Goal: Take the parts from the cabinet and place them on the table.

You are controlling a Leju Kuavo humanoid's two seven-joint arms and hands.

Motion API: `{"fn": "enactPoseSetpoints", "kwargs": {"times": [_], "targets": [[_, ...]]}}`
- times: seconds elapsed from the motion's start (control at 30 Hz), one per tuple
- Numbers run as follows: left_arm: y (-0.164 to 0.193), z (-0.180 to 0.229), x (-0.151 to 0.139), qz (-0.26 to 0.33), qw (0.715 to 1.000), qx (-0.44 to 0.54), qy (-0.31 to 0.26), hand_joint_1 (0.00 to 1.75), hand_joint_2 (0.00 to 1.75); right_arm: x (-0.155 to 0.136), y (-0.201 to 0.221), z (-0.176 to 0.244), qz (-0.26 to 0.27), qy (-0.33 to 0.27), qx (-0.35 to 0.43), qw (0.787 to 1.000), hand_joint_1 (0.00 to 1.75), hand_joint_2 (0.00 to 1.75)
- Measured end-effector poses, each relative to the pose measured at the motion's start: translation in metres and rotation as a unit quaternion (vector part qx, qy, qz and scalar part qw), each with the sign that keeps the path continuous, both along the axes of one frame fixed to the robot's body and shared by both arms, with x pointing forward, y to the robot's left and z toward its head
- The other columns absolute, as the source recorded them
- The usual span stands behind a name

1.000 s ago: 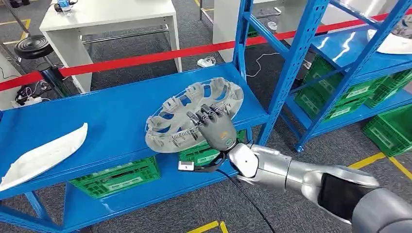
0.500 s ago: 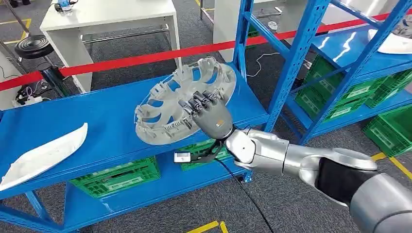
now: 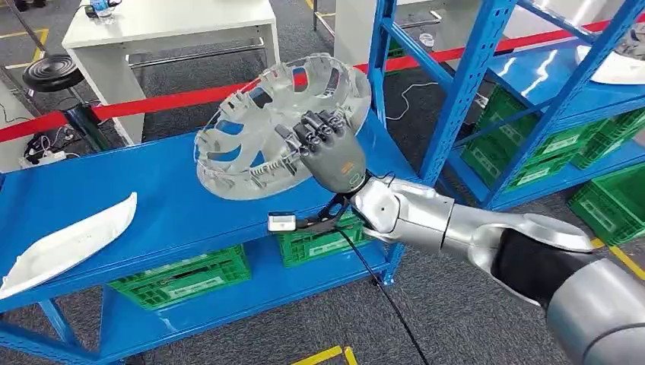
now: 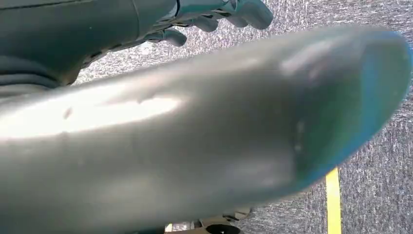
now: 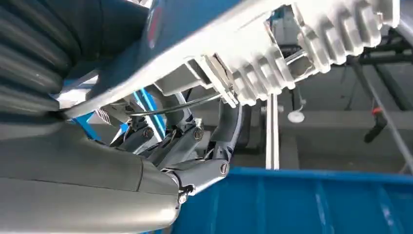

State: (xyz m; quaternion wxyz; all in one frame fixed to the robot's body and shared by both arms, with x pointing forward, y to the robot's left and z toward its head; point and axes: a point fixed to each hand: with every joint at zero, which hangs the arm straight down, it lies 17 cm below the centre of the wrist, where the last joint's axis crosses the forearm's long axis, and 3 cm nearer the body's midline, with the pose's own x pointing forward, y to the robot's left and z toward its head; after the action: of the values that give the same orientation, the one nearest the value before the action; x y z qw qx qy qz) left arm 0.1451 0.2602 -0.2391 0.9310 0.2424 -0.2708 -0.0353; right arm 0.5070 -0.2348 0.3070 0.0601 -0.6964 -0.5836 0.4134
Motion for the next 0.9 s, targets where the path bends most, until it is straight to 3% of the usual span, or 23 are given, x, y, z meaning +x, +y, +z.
{"fn": "enactPoseSetpoints", "kwargs": {"times": [0.5,0.9], "targets": [[0.0,0.002,0.005,-0.014,1.0,0.001,-0.014,0.0,0.0,-0.016,0.006,0.081,0.027,-0.077,0.02,0.996,1.75,1.75],[0.004,0.003,0.006,-0.005,1.0,0.003,-0.021,0.0,0.0,-0.019,0.024,0.102,0.047,-0.098,0.024,0.994,1.75,1.75]]}}
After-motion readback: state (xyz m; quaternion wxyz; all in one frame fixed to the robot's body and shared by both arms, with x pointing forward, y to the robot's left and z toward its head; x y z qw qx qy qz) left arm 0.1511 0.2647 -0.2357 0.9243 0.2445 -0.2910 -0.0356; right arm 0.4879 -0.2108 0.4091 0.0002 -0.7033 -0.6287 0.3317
